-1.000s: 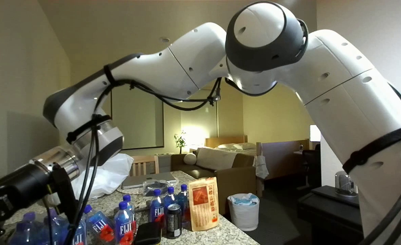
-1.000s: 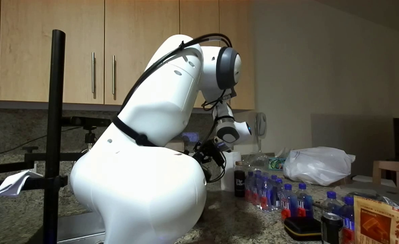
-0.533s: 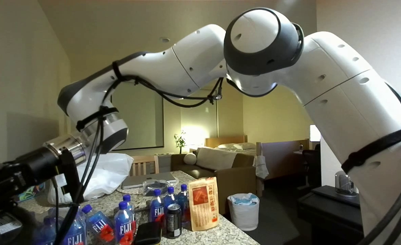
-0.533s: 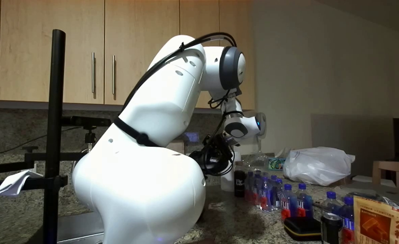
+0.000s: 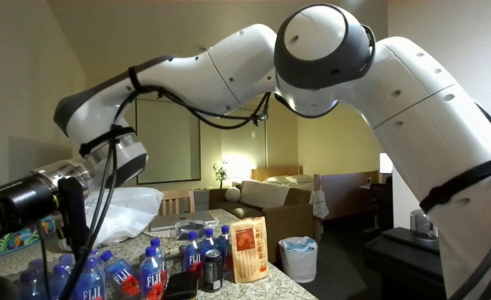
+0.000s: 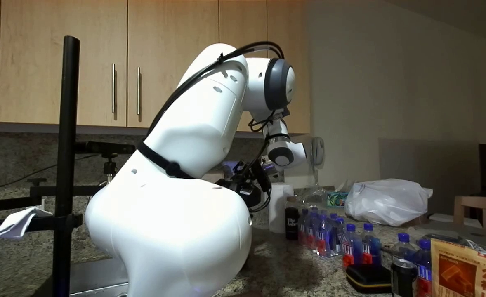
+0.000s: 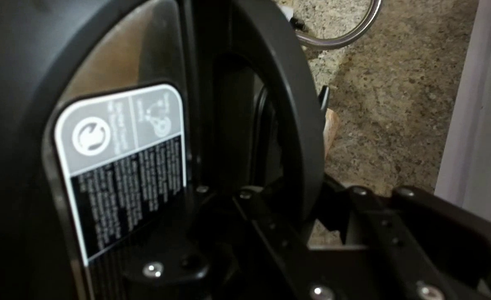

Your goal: Put the lid on the cooker

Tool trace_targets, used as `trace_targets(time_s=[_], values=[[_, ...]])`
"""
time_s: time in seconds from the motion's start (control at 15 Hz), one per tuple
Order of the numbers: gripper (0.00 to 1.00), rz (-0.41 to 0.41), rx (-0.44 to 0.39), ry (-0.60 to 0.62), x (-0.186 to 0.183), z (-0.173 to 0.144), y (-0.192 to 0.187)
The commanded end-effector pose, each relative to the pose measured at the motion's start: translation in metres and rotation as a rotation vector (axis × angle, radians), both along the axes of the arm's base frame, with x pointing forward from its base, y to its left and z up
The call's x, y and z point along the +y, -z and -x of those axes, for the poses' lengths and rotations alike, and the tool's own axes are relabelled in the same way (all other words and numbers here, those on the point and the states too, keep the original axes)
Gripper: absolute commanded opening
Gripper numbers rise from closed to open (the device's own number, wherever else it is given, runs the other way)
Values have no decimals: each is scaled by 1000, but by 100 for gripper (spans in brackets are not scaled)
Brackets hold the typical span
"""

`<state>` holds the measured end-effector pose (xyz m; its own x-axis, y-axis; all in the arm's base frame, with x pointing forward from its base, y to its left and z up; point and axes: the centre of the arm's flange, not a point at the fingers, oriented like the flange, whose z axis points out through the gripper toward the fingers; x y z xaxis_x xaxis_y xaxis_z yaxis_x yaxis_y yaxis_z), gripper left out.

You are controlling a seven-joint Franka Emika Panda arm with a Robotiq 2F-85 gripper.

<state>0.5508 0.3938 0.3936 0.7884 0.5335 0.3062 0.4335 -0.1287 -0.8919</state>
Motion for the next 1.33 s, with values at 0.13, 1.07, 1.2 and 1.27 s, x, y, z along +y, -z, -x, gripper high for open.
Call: trace_targets(time_s=[0.13,1.07,1.2,1.27], values=[[3,42,106,-50,-8,27,14],[3,187,106,-161,17,64,30],[3,201,92,-170,20,66,28],[3,206,89,-175,22,67,27]])
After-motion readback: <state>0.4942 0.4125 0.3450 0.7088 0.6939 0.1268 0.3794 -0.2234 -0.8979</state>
